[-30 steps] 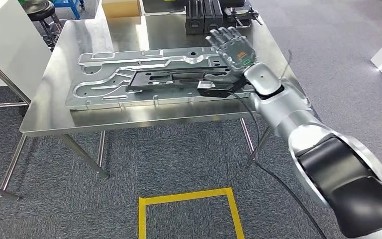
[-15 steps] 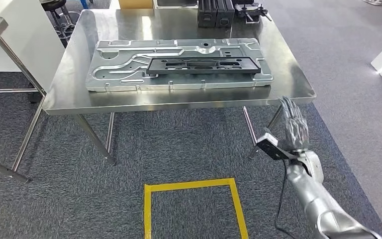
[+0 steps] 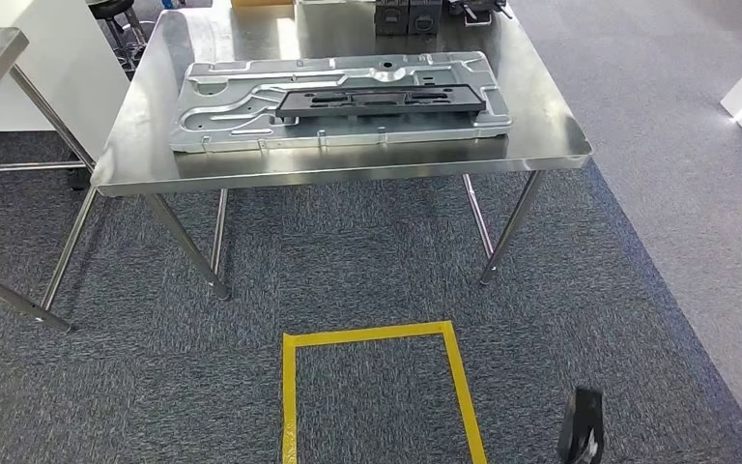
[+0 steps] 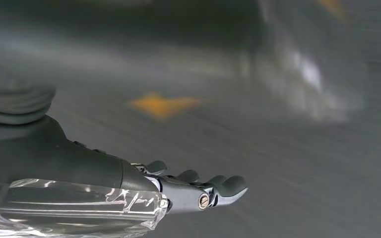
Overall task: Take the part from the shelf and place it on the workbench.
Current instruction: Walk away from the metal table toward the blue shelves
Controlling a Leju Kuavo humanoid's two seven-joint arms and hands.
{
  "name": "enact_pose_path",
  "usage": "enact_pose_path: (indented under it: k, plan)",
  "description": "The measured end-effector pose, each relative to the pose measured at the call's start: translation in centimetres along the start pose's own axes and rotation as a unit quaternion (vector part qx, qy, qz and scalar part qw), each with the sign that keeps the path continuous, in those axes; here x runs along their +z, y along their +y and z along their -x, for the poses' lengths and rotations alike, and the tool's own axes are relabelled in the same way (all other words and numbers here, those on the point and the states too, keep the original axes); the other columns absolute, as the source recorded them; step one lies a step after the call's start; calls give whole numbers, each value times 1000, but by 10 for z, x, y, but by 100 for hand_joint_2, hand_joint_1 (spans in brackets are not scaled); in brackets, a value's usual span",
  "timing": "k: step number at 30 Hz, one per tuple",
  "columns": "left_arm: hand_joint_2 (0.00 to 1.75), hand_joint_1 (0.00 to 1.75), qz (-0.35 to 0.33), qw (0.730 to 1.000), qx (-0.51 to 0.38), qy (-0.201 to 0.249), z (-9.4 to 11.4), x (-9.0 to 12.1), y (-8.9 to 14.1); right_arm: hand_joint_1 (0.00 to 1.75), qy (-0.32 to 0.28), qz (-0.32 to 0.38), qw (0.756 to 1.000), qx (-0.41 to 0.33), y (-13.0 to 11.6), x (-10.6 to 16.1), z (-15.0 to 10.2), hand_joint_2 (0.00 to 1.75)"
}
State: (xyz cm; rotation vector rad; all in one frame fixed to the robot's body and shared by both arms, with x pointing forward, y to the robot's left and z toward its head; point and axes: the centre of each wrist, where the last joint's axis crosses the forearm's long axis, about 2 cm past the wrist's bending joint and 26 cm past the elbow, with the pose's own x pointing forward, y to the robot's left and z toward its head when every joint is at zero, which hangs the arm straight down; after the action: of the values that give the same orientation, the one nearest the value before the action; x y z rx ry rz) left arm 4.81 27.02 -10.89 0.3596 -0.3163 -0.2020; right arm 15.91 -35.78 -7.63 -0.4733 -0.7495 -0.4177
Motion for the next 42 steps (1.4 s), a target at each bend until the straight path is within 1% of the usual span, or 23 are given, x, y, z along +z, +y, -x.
enact_pose_path:
  k: [2,4,7,9,10,12,15,17,19,23,29,34,38,42]
  plan:
    - [0,0,-1,1000,-6,0,-1,-1,2,0,136,-29,990,-23,17,28,40,175]
    - [0,0,0,1000,-13,-2,-2,-2,4,0,226,-37,973,-30,31,51,65,175]
    - [0,0,1,1000,-22,-5,-2,-3,6,0,305,-49,951,-5,44,76,88,175]
    - [0,0,1,1000,-29,-10,-3,-3,7,0,325,-70,942,49,53,86,95,175]
    - [0,0,1,999,-33,-13,-3,-3,7,0,320,-84,940,89,57,90,96,175]
    - [0,0,1,999,-39,-20,-4,-4,7,0,282,-120,933,189,67,97,96,175]
    - [0,0,2,998,-48,-27,-7,-4,7,0,206,-177,907,322,83,100,89,175]
    - [0,0,3,998,-53,-28,-10,-4,7,0,169,-203,886,380,91,101,83,175]
    - [0,0,5,998,-58,-27,-12,-5,7,0,153,-216,872,411,97,104,81,175]
    - [0,0,7,998,-64,-22,-11,-4,6,0,149,-222,859,436,101,110,84,175]
    - [0,0,5,998,-63,-20,-11,-4,6,0,176,-202,867,420,98,106,83,175]
    - [0,0,2,998,-62,-24,-15,-5,7,0,176,-198,871,414,100,103,77,175]
    - [0,0,2,998,-62,-22,-14,-4,6,0,177,-195,872,413,99,101,76,175]
    - [0,0,2,998,-62,-22,-14,-4,6,0,176,-194,872,413,99,99,74,0]
